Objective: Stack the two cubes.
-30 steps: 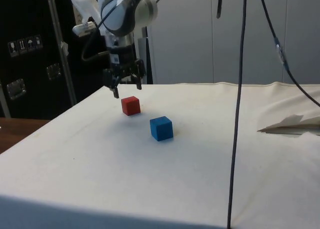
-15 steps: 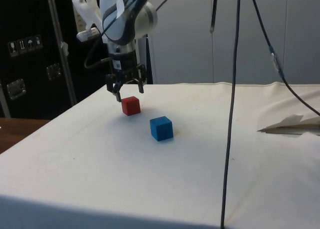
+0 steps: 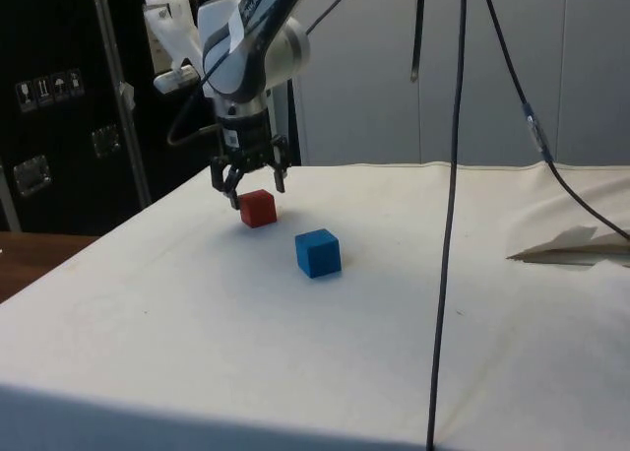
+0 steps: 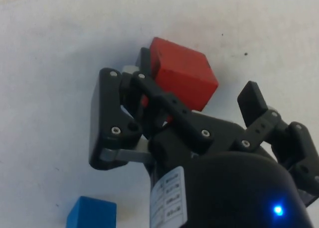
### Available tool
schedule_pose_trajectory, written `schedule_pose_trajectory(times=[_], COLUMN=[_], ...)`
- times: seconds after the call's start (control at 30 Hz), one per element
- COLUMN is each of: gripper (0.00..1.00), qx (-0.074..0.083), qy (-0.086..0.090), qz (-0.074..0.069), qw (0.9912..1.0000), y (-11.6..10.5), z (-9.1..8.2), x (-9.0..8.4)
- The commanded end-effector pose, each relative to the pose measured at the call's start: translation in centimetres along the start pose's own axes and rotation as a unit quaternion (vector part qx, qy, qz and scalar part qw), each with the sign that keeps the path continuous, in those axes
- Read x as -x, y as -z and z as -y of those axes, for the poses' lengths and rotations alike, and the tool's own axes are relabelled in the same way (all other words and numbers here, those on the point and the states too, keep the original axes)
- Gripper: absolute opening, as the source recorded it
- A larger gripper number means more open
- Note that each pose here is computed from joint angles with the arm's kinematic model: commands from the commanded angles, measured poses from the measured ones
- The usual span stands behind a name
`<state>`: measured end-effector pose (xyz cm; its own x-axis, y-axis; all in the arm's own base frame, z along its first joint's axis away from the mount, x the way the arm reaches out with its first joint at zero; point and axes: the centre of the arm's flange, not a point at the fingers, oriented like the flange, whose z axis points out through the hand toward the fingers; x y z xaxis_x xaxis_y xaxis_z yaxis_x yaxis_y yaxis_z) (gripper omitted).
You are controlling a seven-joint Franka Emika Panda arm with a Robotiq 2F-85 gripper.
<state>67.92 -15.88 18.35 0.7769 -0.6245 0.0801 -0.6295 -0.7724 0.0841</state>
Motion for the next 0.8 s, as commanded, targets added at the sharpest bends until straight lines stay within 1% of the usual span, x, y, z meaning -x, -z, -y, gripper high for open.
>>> schedule_pose_trajectory(times=[0.0,0.03,0.07,0.2,0.27,0.3,0.33,0.43,0.57,0.6,0.63,0.77], gripper=[1.0,1.0,1.0,1.0,1.0,1.0,1.0,1.0,1.0,1.0,1.0,1.0], qx=[-0.003,0.0,-0.003,-0.002,-0.002,0.001,-0.003,-0.006,-0.01,-0.005,-0.011,-0.019], qy=[-0.005,0.0,-0.008,-0.019,-0.022,-0.018,-0.023,-0.03,-0.032,-0.03,-0.032,-0.032], qz=[0.001,0.0,0.002,0.004,0.004,0.003,0.004,0.007,0.009,0.007,0.01,0.01], qw=[0.99998,1.0,0.99996,0.99981,0.99974,0.99983,0.99971,0.99952,0.99939,0.9995,0.99937,0.99928], y=[-0.14,0.0,-0.21,-0.39,-0.49,-0.35,-0.5,-0.64,-0.64,-0.56,-0.65,-0.54], z=[0.1,0.0,0.15,0.18,0.21,0.14,0.26,0.33,0.45,0.31,0.5,0.72], x=[0.07,0.0,0.12,0.12,0.19,0.18,0.22,0.32,0.37,0.33,0.4,0.37])
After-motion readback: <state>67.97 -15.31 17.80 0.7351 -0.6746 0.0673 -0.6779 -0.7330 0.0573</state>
